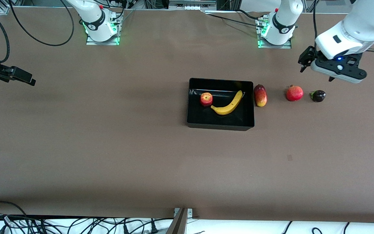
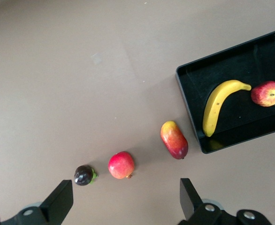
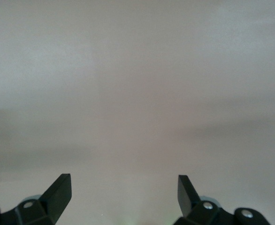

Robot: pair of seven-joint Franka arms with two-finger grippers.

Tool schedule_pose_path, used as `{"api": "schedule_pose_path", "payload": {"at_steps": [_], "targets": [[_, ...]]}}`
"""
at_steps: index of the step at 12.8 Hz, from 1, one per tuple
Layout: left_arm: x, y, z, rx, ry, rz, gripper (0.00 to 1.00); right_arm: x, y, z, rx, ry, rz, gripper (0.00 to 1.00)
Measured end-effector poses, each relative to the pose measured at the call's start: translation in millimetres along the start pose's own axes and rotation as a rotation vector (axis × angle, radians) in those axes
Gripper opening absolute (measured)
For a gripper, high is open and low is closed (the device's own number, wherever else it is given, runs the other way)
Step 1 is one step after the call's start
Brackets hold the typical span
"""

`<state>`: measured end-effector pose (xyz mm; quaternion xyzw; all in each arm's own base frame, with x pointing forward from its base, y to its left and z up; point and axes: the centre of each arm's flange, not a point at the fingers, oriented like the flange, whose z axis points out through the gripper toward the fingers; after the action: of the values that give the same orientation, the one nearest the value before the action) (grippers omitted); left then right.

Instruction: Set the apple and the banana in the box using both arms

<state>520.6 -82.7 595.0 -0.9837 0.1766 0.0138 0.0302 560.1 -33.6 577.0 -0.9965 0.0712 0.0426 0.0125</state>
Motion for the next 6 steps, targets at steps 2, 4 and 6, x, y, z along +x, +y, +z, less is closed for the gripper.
{"api": "schedule_pose_path", "payload": {"at_steps": [2, 4, 6], "targets": [[-2.2, -20.6, 5.8, -0.009, -0.010, -0.038, 1.00, 0.0, 0.0, 0.0, 0.000, 0.000, 0.000, 1.00], [-0.8, -34.5, 16.2, -0.029, -0.026, -0.068, 1.00, 0.0, 0.0, 0.0, 0.000, 0.000, 0.000, 1.00], [0.1, -49.4, 27.2, -0.052, -0.041, -0.099, 1.00, 0.0, 0.1, 0.0, 0.000, 0.000, 0.000, 1.00]]}}
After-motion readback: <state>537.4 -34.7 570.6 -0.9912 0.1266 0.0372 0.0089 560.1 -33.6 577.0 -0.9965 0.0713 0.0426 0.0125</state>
